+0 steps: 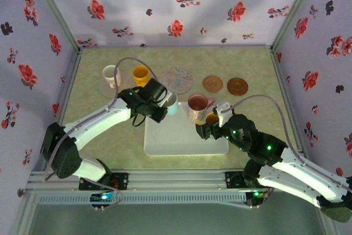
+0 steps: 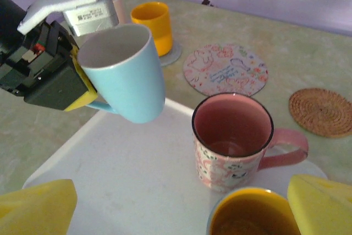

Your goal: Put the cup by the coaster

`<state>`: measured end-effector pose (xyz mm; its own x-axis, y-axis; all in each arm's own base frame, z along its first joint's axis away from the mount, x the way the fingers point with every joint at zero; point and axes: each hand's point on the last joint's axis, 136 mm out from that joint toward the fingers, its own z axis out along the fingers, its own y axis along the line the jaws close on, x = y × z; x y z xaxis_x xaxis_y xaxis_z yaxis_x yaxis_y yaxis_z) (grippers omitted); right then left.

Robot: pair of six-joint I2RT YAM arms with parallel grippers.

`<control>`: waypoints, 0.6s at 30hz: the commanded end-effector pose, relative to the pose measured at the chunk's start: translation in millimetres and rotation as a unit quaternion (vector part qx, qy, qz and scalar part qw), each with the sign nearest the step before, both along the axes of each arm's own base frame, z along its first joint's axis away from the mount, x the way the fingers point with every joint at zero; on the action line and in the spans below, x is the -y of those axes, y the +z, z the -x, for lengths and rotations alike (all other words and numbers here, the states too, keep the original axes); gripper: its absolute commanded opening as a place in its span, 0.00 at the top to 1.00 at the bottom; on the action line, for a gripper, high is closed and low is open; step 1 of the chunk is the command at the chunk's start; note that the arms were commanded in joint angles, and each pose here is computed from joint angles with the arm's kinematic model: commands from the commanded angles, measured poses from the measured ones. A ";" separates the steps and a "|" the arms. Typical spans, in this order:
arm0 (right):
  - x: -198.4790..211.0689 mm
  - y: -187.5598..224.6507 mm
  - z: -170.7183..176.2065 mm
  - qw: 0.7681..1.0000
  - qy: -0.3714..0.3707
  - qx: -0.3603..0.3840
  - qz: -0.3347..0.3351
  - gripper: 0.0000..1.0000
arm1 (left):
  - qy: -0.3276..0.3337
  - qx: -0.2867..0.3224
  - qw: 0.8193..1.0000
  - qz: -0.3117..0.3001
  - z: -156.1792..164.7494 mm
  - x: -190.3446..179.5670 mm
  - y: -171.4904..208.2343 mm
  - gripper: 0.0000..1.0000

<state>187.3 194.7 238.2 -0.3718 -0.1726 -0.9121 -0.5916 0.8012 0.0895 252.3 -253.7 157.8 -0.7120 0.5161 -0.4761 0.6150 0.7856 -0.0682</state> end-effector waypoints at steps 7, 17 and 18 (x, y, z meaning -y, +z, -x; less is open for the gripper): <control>-2.8 40.8 -34.5 0.999 -0.025 0.002 -0.026 0.01 | -0.003 0.076 0.996 0.043 -49.2 4.9 61.5 1.00; -21.6 41.7 -80.5 0.997 -0.048 -0.038 -0.039 0.01 | -0.010 0.093 0.995 0.044 -99.3 3.2 71.8 1.00; -22.7 41.3 -86.3 0.997 -0.052 -0.042 -0.044 0.01 | -0.011 0.091 0.995 0.044 -104.0 3.4 70.2 1.00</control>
<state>262.3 208.7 258.8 -0.4713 -0.1244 -0.8732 -0.4905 0.8598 0.1423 337.4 -248.1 202.3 -0.6658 0.4810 -0.5703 0.6016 0.7983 -0.0291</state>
